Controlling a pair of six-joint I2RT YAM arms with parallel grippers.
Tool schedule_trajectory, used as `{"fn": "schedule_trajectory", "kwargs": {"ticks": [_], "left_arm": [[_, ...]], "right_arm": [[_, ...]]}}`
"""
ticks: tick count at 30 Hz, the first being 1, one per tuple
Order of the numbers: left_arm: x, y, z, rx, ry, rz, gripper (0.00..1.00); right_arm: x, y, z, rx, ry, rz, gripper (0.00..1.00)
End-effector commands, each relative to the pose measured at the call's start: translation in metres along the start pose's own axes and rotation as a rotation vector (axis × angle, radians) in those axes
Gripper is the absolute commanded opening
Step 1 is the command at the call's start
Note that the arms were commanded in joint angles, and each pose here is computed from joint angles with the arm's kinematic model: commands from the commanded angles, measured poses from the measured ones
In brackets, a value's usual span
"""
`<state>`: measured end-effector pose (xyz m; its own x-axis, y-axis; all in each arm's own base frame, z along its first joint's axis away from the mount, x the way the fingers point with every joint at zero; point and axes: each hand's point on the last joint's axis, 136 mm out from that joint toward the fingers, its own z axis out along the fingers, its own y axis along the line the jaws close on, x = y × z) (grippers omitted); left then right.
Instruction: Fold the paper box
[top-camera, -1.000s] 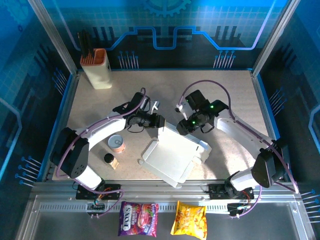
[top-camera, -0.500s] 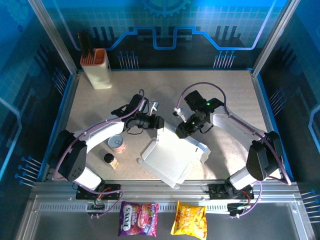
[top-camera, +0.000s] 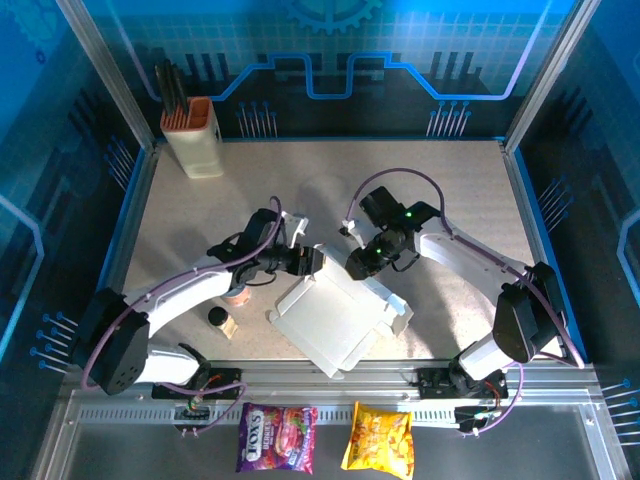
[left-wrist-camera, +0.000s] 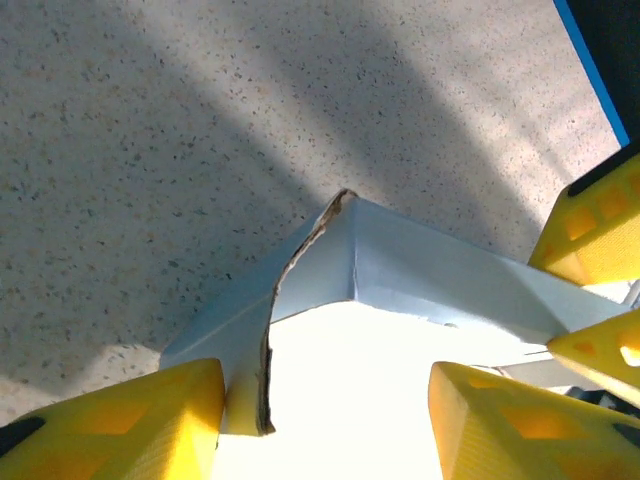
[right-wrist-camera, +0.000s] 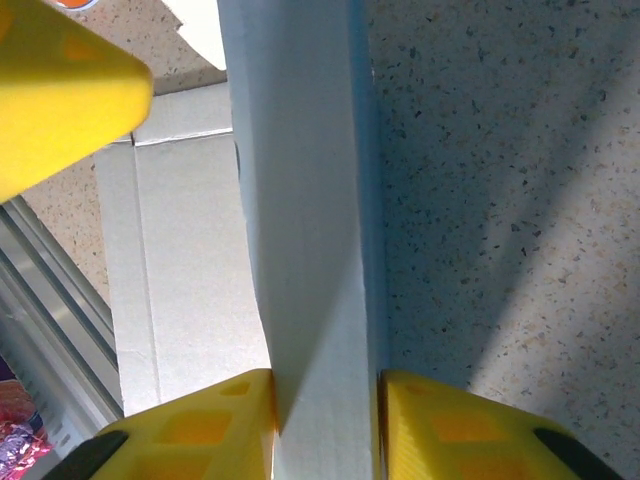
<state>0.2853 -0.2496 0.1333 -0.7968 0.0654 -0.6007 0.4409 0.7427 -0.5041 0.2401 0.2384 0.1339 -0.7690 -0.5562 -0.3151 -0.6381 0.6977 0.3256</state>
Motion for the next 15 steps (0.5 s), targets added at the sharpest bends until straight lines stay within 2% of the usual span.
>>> {"fn": "schedule_trajectory", "kwargs": {"ticks": [1, 4, 8, 15], "left_arm": [[-0.014, -0.007, -0.001, 0.040, -0.140, 0.163, 0.58], [-0.014, -0.011, 0.000, 0.062, -0.219, 0.256, 0.59], [-0.010, -0.009, 0.006, 0.068, -0.266, 0.345, 0.58], [-0.009, -0.007, 0.016, 0.078, -0.338, 0.423, 0.51]], "right_arm": [[0.001, 0.006, -0.003, 0.005, -0.007, -0.003, 0.32], [0.002, 0.007, -0.003, 0.005, -0.007, -0.003, 0.31], [0.002, 0.009, -0.005, 0.001, -0.015, -0.008, 0.31], [0.002, 0.012, -0.004, -0.005, -0.018, -0.007, 0.30]]}}
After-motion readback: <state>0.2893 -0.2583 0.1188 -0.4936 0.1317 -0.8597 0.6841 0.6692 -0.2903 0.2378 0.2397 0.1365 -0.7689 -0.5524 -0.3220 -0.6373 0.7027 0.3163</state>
